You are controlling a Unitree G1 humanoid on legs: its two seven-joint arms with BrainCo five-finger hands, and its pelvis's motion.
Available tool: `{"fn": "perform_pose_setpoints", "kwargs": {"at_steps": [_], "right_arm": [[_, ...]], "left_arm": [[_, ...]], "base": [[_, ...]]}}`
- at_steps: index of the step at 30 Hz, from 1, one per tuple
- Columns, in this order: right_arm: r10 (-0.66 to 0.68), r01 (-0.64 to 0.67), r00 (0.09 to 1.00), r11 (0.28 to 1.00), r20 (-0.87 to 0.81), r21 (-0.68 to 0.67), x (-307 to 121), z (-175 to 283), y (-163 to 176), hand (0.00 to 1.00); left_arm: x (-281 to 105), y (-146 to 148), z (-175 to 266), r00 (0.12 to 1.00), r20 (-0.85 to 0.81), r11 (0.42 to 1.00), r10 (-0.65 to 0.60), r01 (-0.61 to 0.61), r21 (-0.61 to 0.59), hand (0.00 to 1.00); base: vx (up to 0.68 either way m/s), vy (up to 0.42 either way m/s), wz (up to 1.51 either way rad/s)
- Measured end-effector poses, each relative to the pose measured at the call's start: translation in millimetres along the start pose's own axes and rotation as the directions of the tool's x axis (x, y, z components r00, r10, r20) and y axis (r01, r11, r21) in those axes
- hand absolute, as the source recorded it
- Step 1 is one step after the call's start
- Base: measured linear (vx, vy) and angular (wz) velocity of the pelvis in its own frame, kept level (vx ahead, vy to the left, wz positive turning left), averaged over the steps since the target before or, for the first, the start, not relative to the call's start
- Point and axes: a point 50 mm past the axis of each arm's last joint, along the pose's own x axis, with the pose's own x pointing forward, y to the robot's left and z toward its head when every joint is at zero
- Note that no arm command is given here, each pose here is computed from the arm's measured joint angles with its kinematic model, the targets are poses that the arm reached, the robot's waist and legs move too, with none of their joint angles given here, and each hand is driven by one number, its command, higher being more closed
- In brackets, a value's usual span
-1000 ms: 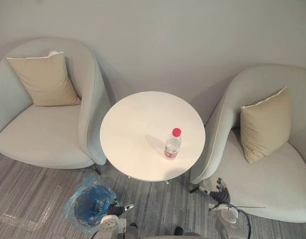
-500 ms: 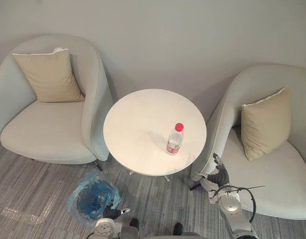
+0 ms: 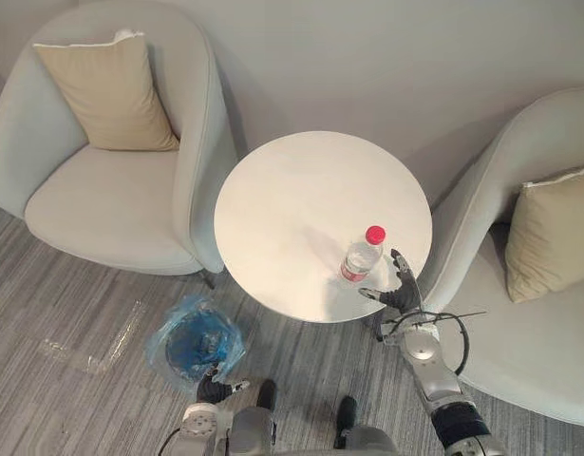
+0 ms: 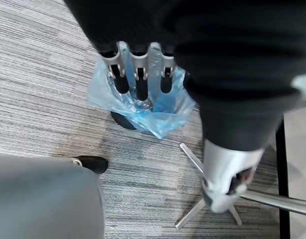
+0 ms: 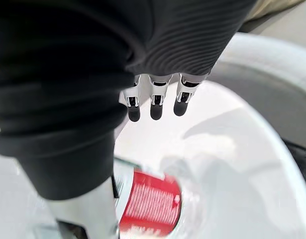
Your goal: Gather rubbish on tea table into small bin, then transfer packed bag to large trash can.
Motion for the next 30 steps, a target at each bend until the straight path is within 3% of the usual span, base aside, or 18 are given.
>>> {"fn": "perform_pose_setpoints", "kwargs": {"at_steps": [9,10,24,30], "right_arm": [[-0.068,0.064,0.997,0.993,0.037,0.094,14.4,21.5,4.6,0.00],[-0.080,0.075,0.996,0.992,0.040,0.105,16.4,24.2,5.1,1.00],[-0.155,0.149,0.988,0.963,0.006,0.226,27.2,33.9,4.1,1.00],[-0.168,0.153,0.985,0.955,0.040,0.256,8.4,33.9,-4.1,1.00]], "left_arm": [[2.4,3.1,9.3,0.999,0.030,1.000,0.012,-0.011,-0.021,0.00],[2.4,3.2,10.2,0.999,0.033,1.000,0.013,-0.012,-0.027,0.00],[2.8,3.9,17.3,0.998,0.058,0.997,0.019,-0.015,-0.074,0.00],[2.8,4.8,15.9,0.999,0.050,0.997,0.020,-0.017,-0.075,0.00]], "base": [[-0.01,0.008,0.10],[-0.01,0.018,0.08],[0.00,0.003,0.01],[0.00,0.000,0.00]]}}
